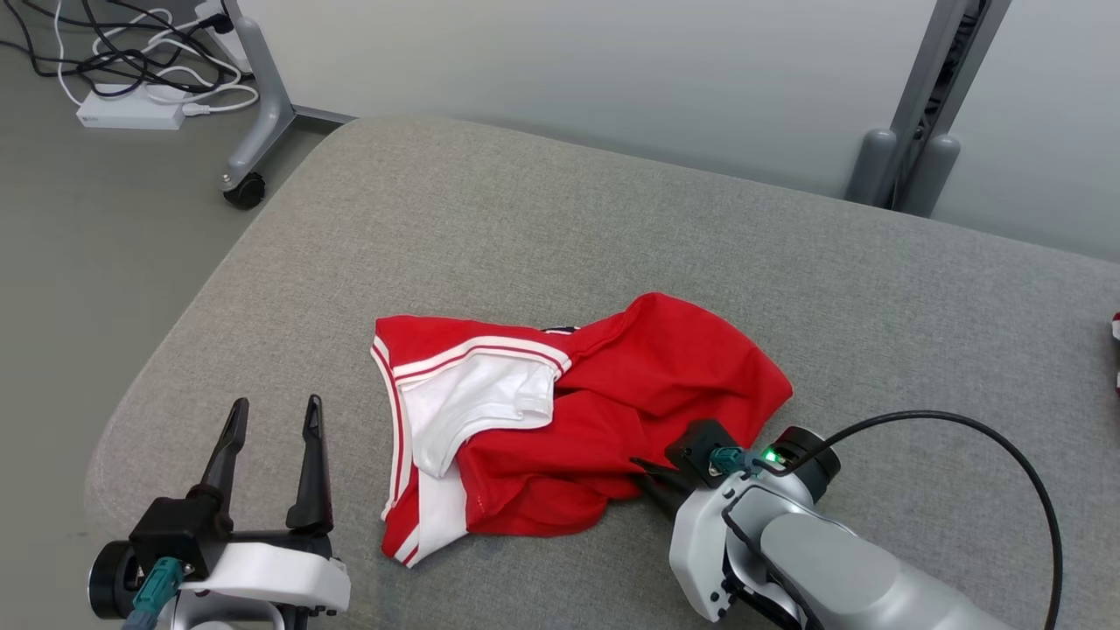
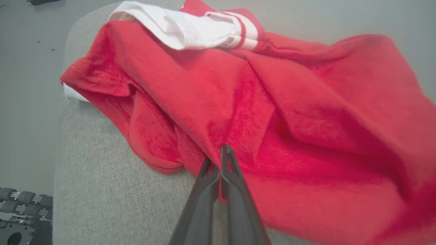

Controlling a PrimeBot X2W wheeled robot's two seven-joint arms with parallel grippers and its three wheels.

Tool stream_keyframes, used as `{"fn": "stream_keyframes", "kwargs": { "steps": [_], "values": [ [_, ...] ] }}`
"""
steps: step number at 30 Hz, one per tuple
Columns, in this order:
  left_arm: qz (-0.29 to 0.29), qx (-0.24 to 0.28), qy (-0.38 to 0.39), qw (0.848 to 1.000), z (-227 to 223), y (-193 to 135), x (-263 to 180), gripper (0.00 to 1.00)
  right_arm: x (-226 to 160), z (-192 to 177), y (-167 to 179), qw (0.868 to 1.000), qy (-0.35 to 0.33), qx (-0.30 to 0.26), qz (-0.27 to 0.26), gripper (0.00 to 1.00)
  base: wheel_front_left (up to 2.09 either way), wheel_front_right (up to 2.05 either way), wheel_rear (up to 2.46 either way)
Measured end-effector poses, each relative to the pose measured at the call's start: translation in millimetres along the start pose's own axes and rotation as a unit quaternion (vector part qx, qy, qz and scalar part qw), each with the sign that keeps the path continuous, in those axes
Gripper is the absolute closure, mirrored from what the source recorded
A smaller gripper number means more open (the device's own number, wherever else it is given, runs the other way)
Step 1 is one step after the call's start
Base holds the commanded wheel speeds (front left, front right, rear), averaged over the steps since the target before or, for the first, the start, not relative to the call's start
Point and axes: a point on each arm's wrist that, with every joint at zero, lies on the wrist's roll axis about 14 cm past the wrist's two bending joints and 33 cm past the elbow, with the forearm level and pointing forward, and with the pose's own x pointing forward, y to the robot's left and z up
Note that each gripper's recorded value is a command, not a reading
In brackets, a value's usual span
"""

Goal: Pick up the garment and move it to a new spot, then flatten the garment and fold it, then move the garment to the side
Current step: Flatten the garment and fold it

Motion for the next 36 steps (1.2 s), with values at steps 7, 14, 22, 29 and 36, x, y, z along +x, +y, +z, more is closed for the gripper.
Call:
{"fn": "stream_keyframes", "kwargs": {
  "steps": [7,14,22,29,36],
  "values": [
    [-0.004,-0.004,-0.004,1.000,2,-2,1,0.00,-6,8,-2,1.000,-0.018,0.008,-0.010,1.00,0.00,0.00,0.00],
    [-0.029,-0.009,-0.006,1.000,1,-17,3,0.00,-29,24,-26,0.998,-0.051,-0.004,-0.035,1.00,0.00,0.00,0.00],
    [-0.053,-0.013,-0.003,0.999,-1,-34,7,0.00,-76,38,-75,0.993,-0.081,-0.035,-0.078,1.00,0.00,0.00,0.00],
    [-0.064,-0.014,-0.002,0.998,-2,-41,9,0.00,-116,44,-111,0.988,-0.084,-0.062,-0.113,1.00,0.00,0.00,0.00],
    [-0.069,-0.014,0.001,0.997,-5,-45,10,0.00,-146,60,-151,0.979,-0.094,-0.082,-0.162,1.00,0.00,0.00,0.00]
  ]
}}
